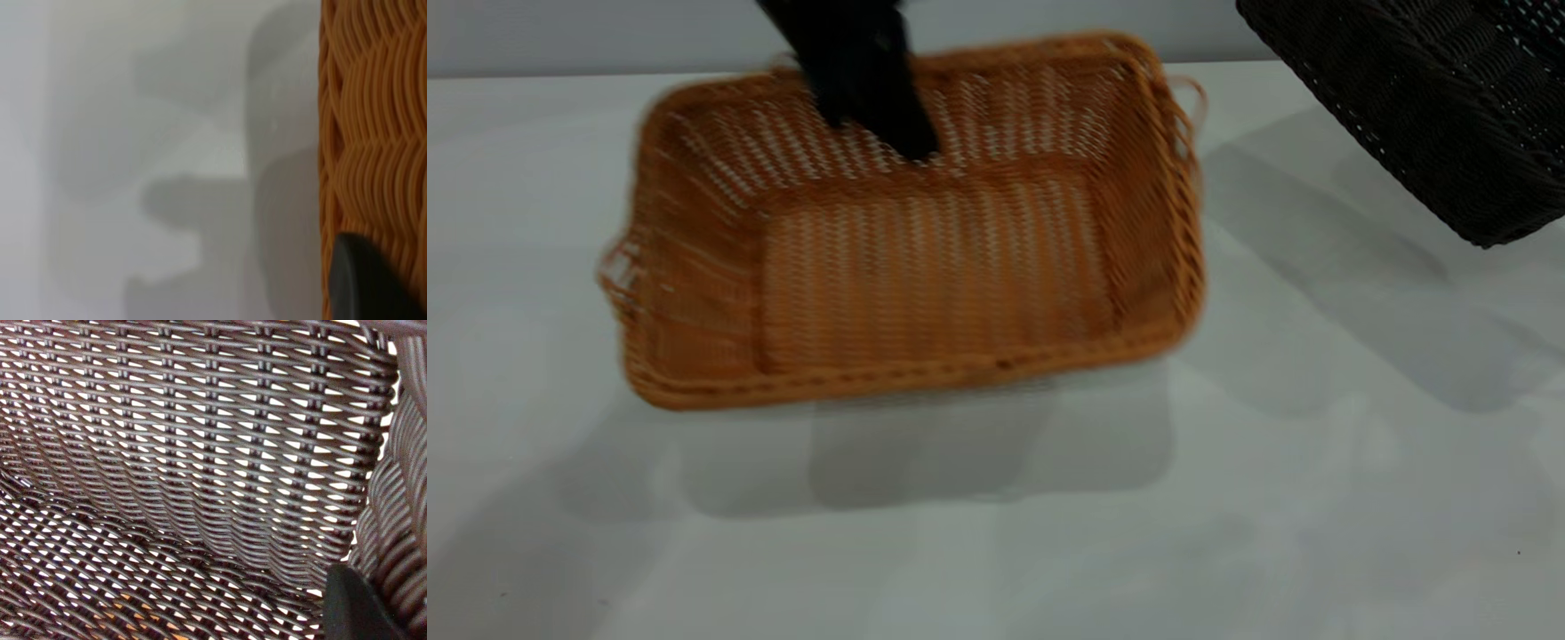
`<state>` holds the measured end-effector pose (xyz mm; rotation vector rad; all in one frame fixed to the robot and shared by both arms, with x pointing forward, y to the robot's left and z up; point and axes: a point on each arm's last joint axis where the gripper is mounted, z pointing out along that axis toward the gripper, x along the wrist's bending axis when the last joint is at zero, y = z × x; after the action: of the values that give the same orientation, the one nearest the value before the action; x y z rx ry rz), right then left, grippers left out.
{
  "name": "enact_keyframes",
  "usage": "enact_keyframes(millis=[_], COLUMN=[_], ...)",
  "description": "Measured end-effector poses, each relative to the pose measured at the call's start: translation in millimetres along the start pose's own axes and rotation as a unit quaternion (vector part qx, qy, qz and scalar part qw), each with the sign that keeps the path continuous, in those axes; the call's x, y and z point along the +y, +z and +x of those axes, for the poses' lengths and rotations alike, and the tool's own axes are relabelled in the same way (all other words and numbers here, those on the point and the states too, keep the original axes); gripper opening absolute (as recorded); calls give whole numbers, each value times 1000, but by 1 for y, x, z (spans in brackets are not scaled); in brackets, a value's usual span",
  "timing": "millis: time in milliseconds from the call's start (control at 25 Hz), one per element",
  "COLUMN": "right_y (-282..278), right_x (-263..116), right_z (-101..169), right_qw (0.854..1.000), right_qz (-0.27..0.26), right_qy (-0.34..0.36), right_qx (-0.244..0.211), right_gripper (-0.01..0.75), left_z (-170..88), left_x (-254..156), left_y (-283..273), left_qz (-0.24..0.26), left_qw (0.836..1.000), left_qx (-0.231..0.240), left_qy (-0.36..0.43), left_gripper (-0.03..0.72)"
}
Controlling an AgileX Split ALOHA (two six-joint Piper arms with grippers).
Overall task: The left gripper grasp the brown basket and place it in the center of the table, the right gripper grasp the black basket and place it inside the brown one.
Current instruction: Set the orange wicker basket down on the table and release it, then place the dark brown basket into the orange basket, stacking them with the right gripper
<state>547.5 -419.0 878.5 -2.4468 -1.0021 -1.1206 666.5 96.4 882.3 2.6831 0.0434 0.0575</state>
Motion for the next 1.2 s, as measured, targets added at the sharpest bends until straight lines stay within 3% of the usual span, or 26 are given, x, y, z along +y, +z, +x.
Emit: enact_keyframes(millis=[240, 560, 680, 800, 960, 1200], right_y=[0, -3, -7, -13, -13, 17], right_x=[-5, -9, -11, -11, -19, -53], right_z=[3, 8, 10, 19, 36, 72], right_qw=[999, 998, 998, 997, 995, 978], right_qz=[27, 48, 51, 46, 53, 135], right_qy=[-8, -21, -38, -58, -87, -156], right_qx=[17, 28, 21, 20, 21, -5], right_gripper=[80, 80, 80, 80, 80, 80], left_z=[-14, -19, -14, -2, 15, 37], left_x=[21, 29, 32, 39, 37, -1], left_y=[30, 38, 34, 13, -39, -118], left_qz=[2, -1, -8, -28, -67, -113], left_qw=[1000, 999, 999, 995, 979, 926], left_qx=[1, -5, 29, 85, 142, 187], left_qy=[30, 34, 16, -33, -133, -309], left_gripper=[120, 442, 526, 553, 559, 559])
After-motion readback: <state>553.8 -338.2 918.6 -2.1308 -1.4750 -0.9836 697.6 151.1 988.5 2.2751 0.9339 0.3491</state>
